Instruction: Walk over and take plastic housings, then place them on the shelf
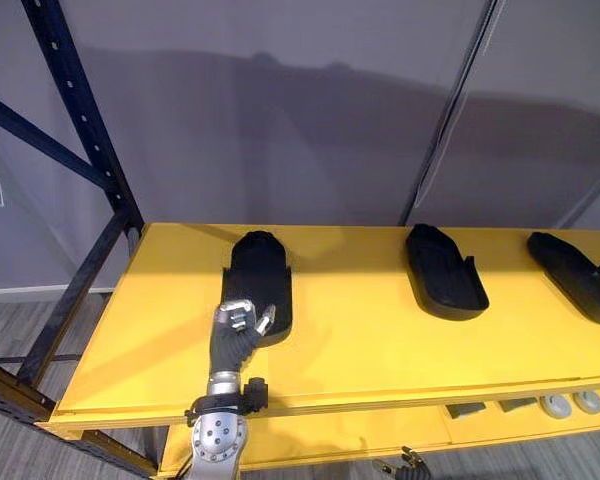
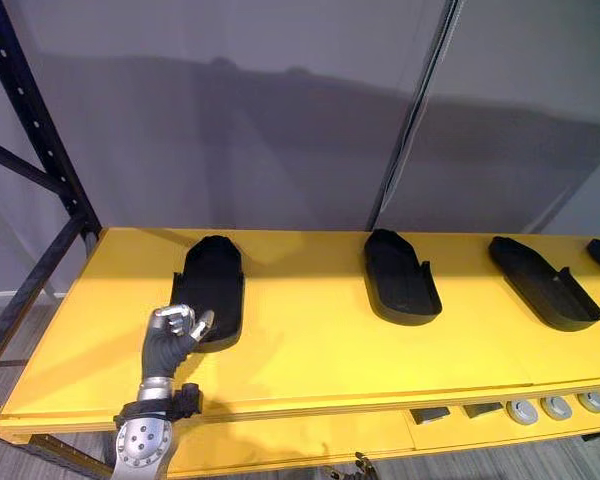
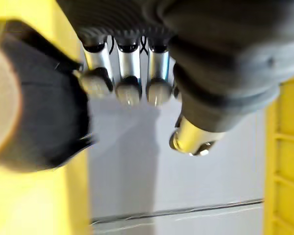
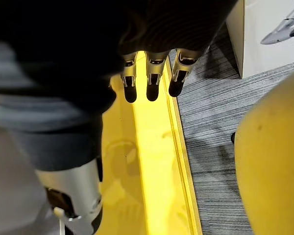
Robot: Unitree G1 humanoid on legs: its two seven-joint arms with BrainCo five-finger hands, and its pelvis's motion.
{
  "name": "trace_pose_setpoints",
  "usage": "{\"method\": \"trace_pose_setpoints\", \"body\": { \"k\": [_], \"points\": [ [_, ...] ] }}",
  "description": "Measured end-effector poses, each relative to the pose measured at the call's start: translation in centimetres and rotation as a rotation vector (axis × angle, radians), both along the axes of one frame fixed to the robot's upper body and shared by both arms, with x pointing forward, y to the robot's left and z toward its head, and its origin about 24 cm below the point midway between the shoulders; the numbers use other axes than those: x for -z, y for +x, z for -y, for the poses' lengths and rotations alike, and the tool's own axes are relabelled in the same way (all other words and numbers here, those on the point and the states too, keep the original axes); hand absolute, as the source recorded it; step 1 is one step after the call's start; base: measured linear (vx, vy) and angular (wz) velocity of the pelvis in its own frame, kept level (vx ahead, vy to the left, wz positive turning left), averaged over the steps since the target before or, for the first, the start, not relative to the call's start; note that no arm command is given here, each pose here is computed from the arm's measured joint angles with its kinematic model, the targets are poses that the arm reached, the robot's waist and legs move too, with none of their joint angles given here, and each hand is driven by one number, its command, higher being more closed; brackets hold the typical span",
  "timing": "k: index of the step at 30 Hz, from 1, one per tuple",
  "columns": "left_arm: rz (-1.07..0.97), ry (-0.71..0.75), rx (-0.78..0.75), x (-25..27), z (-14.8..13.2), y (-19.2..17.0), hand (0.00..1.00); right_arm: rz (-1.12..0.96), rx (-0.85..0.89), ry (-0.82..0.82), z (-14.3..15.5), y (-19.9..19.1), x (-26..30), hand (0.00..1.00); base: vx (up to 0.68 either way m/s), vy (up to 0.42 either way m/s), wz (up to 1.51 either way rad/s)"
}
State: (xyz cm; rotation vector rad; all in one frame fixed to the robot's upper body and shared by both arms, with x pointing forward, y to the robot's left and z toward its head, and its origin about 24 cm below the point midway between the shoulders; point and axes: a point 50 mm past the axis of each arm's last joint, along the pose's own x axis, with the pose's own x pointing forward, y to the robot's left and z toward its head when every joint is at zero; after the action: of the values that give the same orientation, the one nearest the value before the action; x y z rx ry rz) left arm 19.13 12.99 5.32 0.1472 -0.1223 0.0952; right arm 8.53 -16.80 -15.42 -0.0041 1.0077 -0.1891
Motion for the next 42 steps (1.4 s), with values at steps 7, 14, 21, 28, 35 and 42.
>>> {"method": "trace_pose_setpoints", "body": {
  "k": [7, 14, 21, 28, 35, 42],
  "points": [
    [-0.124, 0.115, 0.042, 2.9, 0.8, -0.2, 1.00, 0.002, -0.007, -0.001, -0.1, 0.0, 0.0, 0.00, 0.00, -0.005, -0.06],
    [-0.251, 0.184, 0.058, 5.7, 0.9, -0.2, 1.00, 0.000, -0.022, -0.016, -0.1, -0.1, 0.0, 0.00, 0.02, -0.001, -0.07],
    [-0.261, 0.227, 0.053, 6.2, 1.1, 0.9, 1.00, -0.001, -0.028, -0.020, -0.1, -0.1, 0.0, 0.00, -0.02, -0.004, -0.01],
    [-0.270, 0.251, 0.021, 6.5, 0.6, 1.7, 1.00, -0.002, -0.031, -0.030, 0.2, -0.1, -0.1, 0.00, -0.04, -0.005, 0.00],
    [-0.268, 0.280, -0.036, 6.5, -0.3, 2.6, 1.00, -0.005, -0.037, -0.028, 0.1, 0.2, 0.0, 0.00, 0.00, 0.000, 0.00],
    [-0.261, 0.283, -0.076, 6.2, -0.8, 3.1, 1.00, -0.007, -0.038, -0.029, 0.2, 0.3, 0.0, 0.00, -0.01, -0.005, 0.00]
  ]
}}
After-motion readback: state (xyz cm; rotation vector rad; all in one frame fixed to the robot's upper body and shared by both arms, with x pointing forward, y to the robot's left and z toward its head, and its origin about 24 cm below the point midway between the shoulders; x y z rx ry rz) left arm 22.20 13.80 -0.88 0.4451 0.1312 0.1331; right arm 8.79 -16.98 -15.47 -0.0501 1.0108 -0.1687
